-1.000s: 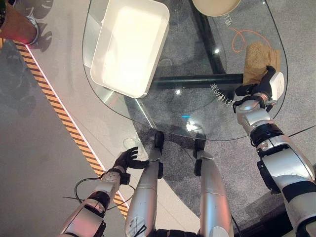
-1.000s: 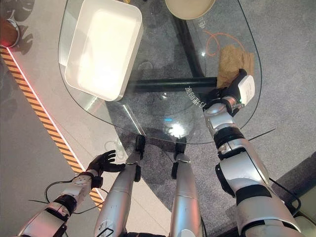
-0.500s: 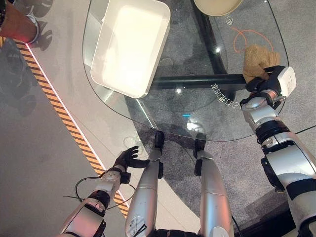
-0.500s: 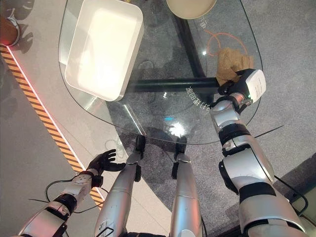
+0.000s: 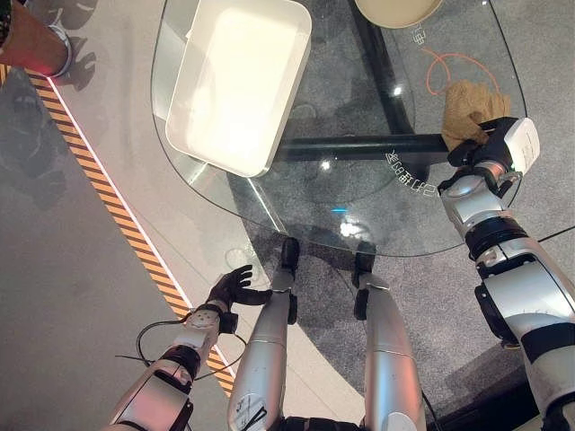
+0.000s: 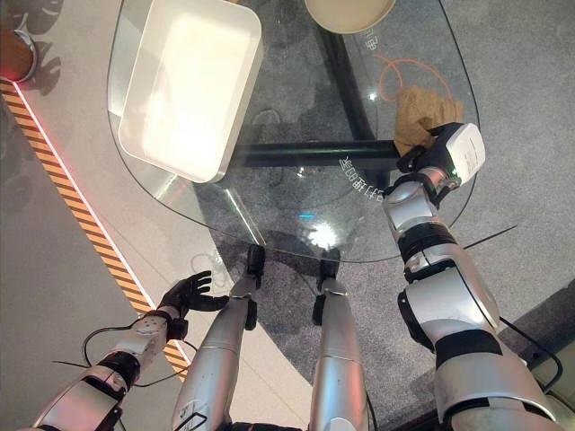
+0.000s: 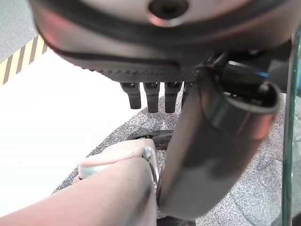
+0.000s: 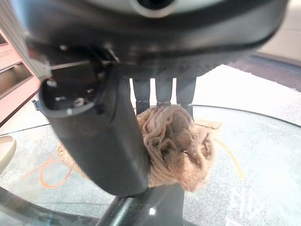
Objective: Wipe the table with a cloth and put it in the basket.
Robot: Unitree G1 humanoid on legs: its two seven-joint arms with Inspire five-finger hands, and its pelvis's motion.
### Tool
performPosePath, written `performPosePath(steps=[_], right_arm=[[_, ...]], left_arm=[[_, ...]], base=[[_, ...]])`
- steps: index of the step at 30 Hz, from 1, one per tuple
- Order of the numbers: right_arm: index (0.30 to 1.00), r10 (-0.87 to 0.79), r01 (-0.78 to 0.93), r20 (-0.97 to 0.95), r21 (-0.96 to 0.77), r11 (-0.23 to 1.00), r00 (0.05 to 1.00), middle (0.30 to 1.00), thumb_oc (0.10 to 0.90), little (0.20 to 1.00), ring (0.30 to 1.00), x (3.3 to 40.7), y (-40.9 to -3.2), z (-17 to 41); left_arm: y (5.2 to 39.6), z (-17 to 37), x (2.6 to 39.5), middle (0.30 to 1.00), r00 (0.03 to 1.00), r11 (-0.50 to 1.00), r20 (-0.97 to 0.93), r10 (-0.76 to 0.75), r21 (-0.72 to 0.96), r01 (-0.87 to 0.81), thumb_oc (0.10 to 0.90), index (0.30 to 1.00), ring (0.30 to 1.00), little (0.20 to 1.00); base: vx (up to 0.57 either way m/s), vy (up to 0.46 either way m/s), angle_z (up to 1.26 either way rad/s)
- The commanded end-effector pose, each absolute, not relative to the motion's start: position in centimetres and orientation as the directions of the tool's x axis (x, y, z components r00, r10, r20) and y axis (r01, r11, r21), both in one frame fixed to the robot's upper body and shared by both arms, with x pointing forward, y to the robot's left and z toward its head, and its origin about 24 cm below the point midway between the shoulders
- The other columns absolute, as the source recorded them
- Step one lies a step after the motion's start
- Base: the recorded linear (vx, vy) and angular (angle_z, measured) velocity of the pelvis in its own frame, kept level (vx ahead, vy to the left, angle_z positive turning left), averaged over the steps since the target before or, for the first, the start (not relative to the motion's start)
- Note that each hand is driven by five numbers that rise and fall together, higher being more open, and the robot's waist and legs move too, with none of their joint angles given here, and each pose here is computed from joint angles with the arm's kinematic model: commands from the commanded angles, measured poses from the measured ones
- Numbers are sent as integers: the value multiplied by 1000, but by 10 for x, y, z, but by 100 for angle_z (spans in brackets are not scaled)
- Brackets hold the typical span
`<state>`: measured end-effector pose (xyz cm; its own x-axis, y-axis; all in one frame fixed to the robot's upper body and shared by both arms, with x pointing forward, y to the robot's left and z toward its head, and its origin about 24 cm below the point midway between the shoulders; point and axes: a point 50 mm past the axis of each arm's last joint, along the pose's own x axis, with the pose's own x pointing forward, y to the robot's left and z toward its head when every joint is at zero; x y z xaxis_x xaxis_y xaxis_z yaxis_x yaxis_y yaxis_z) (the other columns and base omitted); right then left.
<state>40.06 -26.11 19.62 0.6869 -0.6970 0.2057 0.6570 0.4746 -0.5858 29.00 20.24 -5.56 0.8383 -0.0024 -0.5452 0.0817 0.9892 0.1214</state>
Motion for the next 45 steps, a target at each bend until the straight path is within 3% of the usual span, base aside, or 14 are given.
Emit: performPosePath(steps=[1, 18, 26, 45], right_arm=[[300, -686, 684, 295, -609, 401, 665, 300, 100, 200, 300, 398, -279, 222], [300, -440, 489, 231, -558, 671, 868, 300, 100, 200, 300, 416, -219, 222], [300, -338, 389, 195, -535, 750, 921, 300, 100, 200, 300, 418, -191, 213], [300, -96, 190, 184, -602, 776, 978, 300, 100, 200, 300, 415, -134, 197]], left_arm=[[216, -61, 282, 900, 820, 989, -571, 41, 137, 46, 800, 900, 900, 900], [213, -60, 282, 900, 823, 990, -567, 35, 135, 51, 800, 900, 900, 900], [207, -63, 280, 900, 823, 991, -567, 33, 126, 47, 800, 900, 900, 900], [191, -68, 276, 900, 825, 993, -565, 12, 106, 59, 800, 900, 900, 900]], base=[[0, 0, 0], [0, 0, 0], [0, 0, 0], [1, 4, -1]])
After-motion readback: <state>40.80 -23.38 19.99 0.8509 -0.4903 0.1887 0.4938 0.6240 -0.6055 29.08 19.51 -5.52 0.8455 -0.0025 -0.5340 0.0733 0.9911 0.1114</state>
